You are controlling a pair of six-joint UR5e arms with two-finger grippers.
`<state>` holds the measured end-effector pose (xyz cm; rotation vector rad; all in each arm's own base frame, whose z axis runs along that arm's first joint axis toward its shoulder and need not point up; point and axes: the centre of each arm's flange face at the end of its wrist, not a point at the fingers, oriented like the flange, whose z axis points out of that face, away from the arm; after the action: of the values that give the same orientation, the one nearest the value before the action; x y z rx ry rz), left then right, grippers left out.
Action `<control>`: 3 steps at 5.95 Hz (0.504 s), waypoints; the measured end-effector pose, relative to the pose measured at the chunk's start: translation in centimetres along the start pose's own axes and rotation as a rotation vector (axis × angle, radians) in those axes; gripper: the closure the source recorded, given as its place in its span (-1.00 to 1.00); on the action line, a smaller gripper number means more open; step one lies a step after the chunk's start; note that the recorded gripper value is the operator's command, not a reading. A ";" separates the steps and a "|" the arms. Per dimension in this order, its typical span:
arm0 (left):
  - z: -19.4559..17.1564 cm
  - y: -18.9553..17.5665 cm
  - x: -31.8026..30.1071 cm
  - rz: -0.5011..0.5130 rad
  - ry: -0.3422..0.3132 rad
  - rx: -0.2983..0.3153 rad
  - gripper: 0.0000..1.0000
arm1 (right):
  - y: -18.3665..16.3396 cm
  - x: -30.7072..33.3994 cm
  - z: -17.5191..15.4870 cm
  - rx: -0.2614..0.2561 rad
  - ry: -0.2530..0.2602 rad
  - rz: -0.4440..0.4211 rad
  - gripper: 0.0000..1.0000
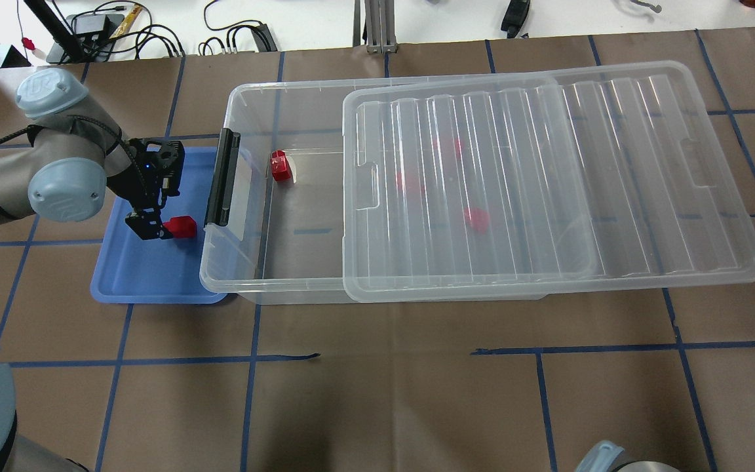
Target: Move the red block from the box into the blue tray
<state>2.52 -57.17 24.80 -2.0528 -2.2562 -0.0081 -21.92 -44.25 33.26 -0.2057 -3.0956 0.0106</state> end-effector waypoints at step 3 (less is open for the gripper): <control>-13.1 -8.2 5.3 -0.206 0.074 -0.004 -0.97 | 0.1 -0.9 0.2 0.010 -0.040 0.040 -1.00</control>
<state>-5.29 -53.58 38.68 -1.7809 -2.4112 -0.1014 -21.05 -44.25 33.03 -0.2707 -3.1304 0.0325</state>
